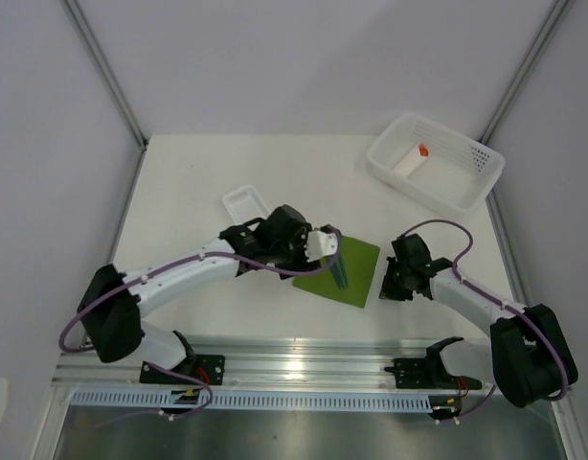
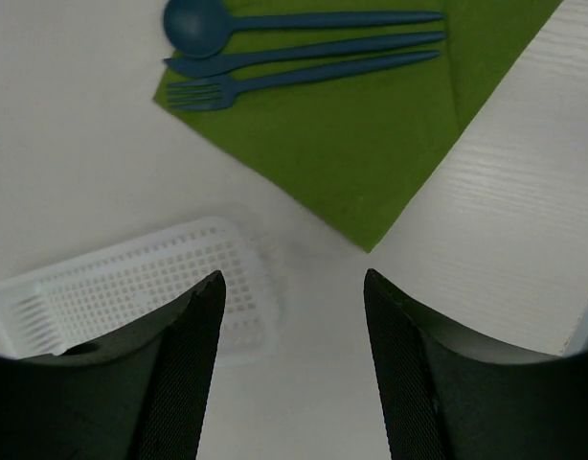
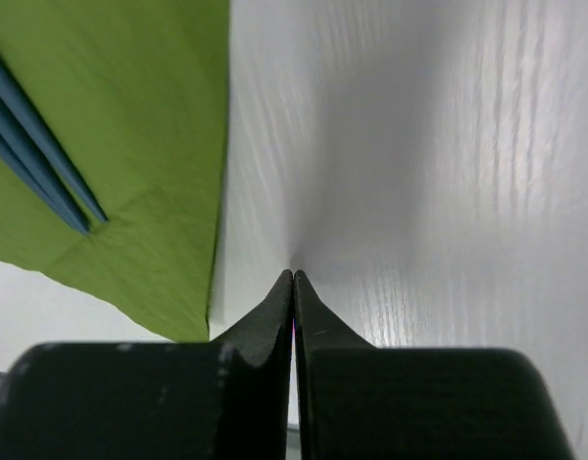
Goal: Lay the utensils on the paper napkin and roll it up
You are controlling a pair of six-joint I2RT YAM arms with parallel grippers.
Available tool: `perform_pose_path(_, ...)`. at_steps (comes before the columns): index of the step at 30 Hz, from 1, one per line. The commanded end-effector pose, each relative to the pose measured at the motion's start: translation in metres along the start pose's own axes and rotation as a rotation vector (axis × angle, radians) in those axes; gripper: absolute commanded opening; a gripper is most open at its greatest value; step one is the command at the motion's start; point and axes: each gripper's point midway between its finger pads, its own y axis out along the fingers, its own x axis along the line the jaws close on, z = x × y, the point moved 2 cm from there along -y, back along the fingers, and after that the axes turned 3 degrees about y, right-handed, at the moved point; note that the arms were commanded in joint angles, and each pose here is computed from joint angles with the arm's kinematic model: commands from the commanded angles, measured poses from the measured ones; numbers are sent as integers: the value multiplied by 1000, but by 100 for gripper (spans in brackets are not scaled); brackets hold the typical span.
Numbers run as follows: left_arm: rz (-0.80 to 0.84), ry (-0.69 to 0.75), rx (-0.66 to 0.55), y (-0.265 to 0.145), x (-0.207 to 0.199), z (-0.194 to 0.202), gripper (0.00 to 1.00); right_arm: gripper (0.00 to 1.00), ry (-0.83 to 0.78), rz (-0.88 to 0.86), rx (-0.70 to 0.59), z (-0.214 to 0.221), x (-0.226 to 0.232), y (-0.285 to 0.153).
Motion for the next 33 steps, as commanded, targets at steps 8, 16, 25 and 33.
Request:
perform_pose_path(8, -62, 163, 66, 75, 17, -33, 62, 0, 75, -100, 85, 27, 5, 11)
perform_pose_path(16, -8, 243, 112, 104, 14, -24, 62, 0, 74, -134, 103, 34, 8, 15)
perform_pose_path(25, 24, 310, 145, 131, 20, -11, 58, 0, 126, -195, 121, 39, 16, 18)
perform_pose_path(33, 32, 291, 130, 136, 21, -8, 58, 0, 153, -335, 58, 22, 42, 7)
